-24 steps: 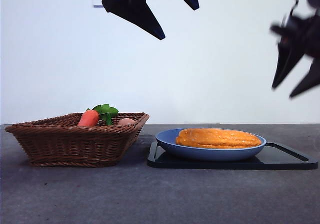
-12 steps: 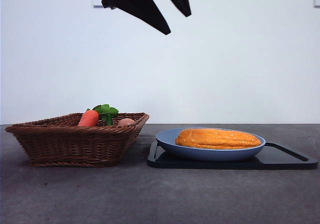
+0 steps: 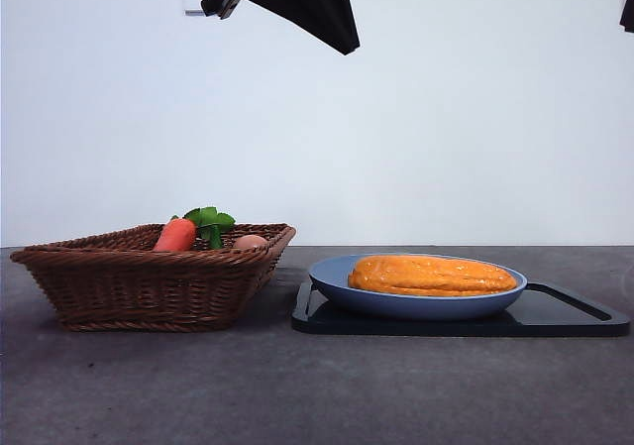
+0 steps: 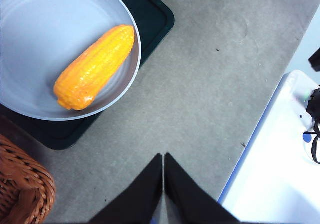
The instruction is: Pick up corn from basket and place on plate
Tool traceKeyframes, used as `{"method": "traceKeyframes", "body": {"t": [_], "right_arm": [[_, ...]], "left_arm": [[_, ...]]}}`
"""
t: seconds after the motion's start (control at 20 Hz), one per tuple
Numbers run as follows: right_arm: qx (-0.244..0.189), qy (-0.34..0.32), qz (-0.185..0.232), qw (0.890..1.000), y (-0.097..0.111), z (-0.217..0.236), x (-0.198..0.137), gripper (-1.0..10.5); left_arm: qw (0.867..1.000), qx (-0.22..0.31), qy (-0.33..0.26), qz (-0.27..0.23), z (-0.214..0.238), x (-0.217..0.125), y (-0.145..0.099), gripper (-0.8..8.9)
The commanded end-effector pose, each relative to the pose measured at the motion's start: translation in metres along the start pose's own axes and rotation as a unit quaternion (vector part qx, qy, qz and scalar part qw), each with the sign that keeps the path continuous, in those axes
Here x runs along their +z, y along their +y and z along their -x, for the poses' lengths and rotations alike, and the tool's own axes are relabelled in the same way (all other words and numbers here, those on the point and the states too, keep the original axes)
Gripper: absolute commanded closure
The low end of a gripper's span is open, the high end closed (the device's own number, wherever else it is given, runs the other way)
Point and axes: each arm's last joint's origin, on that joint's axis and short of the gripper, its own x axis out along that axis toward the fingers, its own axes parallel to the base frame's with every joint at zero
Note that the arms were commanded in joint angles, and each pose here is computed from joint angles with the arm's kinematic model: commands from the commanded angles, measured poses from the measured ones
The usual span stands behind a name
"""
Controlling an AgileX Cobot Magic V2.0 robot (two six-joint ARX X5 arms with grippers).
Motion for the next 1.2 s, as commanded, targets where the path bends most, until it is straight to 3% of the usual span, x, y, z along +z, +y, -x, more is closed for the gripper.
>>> {"method": "traceKeyframes", "body": {"t": [0.05,0.5,0.9,1.0,1.2], "right_arm": [[0.002,-0.015,0.009,1.000,0.001,0.001,0.005,9.5],[-0.001,-0.016,0.008,1.000,0.001,0.002,0.005,9.5],[-0.001,-0.016,0.008,1.000,0.001,0.002,0.005,9.5],[-0.001,-0.016,0.008,1.000,0.001,0.002,0.005,9.5],[-0.001,-0.016,0.008,1.000,0.001,0.002,0.005,9.5]], "left_arm": [[1.000,-0.001,-0.021,-0.011,0.004,0.008,-0.003,8.07],[0.995,0.000,-0.097,-0.035,0.006,0.023,-0.004,8.07],[0.981,0.000,-0.186,-0.063,0.011,0.040,-0.005,8.07],[0.974,0.018,-0.212,-0.077,0.013,0.045,-0.003,8.07],[0.948,0.073,-0.294,-0.099,0.027,0.058,0.006,8.07]]}}
